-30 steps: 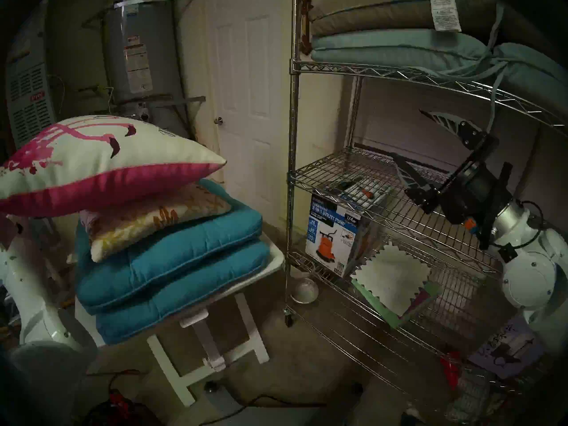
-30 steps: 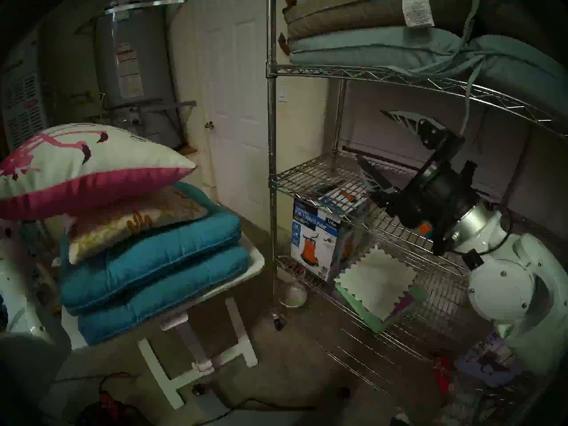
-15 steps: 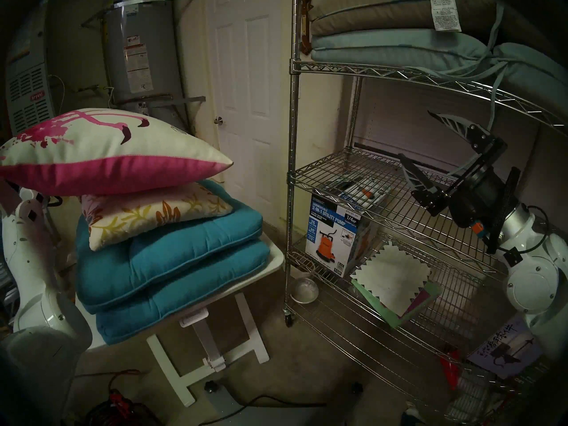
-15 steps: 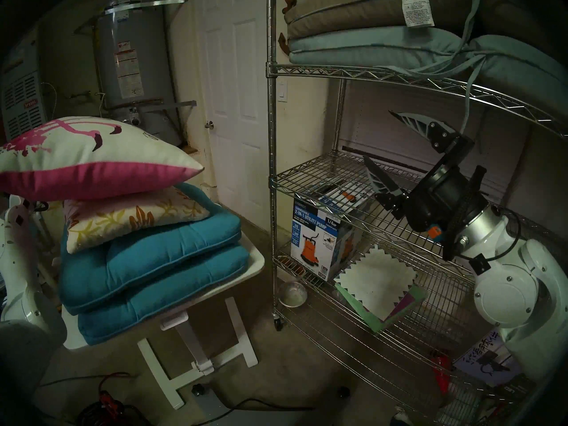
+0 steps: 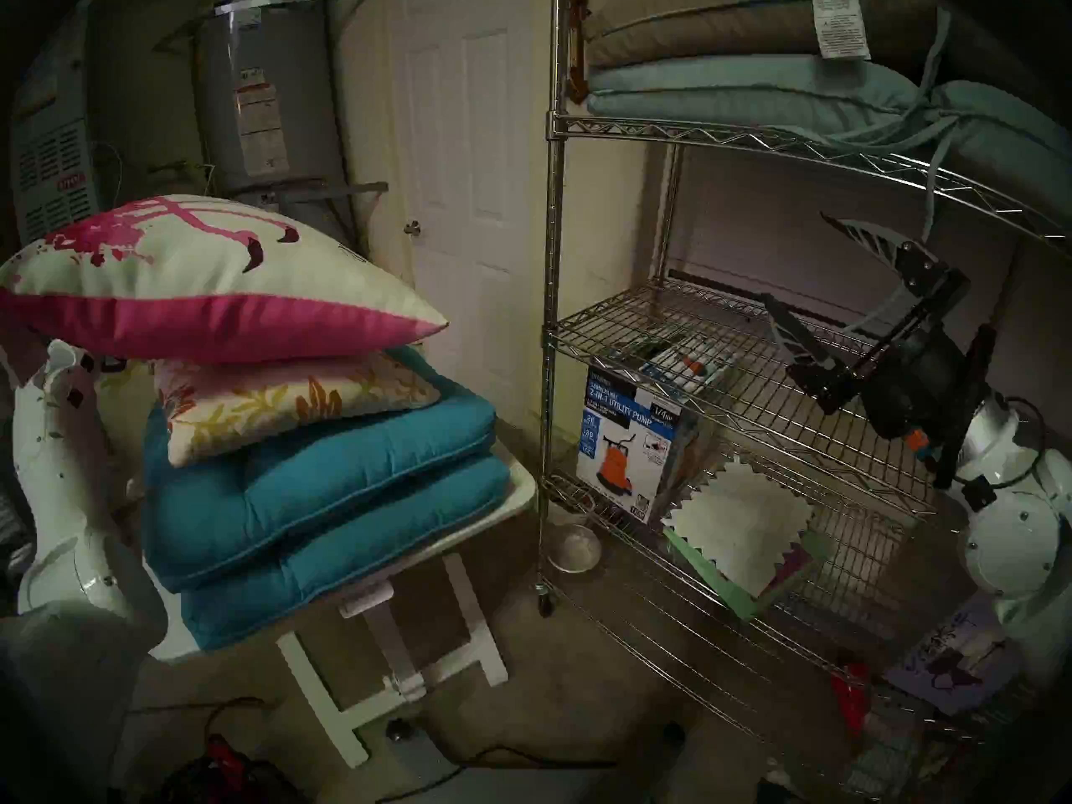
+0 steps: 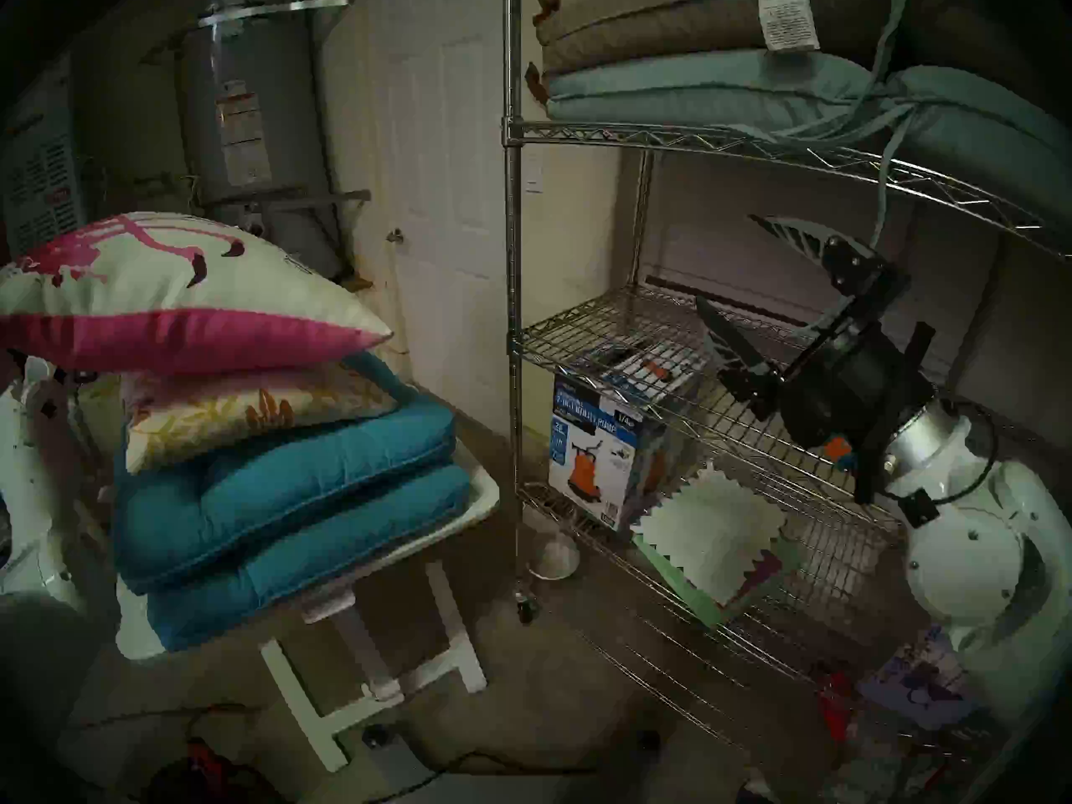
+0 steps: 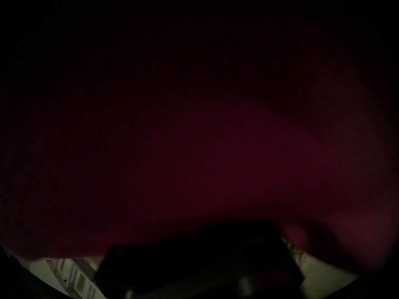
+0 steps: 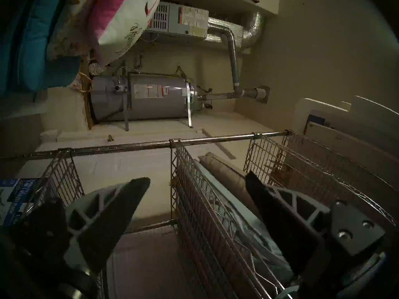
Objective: Take cushion off the shelf
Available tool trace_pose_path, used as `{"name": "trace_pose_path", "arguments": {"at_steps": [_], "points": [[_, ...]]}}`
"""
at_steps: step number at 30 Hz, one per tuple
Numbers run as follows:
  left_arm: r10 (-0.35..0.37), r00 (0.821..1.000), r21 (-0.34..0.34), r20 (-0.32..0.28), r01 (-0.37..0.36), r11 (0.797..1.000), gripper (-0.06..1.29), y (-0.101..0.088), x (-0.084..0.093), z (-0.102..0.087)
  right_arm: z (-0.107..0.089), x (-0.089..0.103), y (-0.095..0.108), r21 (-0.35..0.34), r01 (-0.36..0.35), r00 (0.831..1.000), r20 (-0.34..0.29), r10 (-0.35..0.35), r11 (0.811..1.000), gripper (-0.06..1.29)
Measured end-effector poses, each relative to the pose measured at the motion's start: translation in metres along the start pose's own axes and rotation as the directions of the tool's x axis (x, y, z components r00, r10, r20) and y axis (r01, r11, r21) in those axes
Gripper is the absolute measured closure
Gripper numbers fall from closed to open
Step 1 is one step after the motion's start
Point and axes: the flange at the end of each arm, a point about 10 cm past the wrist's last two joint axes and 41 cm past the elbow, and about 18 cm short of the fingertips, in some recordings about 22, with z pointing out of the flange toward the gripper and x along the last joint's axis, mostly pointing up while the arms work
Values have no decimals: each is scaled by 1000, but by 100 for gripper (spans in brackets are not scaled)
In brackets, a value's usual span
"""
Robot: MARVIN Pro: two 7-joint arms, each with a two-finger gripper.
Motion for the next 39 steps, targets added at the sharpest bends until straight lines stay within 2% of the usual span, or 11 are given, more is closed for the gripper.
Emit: {"name": "trace_pose_path", "arguments": {"at_steps": [7, 12, 14, 21, 36, 39], "points": [[-13, 1000, 72, -21, 15, 997, 119, -3, 2, -9, -3, 0, 0, 0, -7, 1000, -7, 7, 1000, 0], [-38, 999, 125, -36, 42, 991, 119, 3, 4, -32, -5, 1, -2, 4, -15, 1000, -19, 15, 1000, 0], [-40, 999, 130, -37, 45, 990, 119, 4, 4, -35, -5, 1, -2, 5, -16, 1000, -20, 16, 1000, 0], [-70, 997, 179, -37, 76, 981, 119, 14, 6, -68, -5, 3, -3, 8, -22, 999, -36, 22, 1000, 0], [-124, 992, 240, -27, 127, 962, 119, 36, 24, -135, -6, 7, -7, 20, -36, 997, -66, 38, 999, 0], [-131, 991, 240, -23, 133, 962, 119, 39, 27, -143, -6, 8, -9, 24, -40, 997, -69, 42, 999, 0]]}}
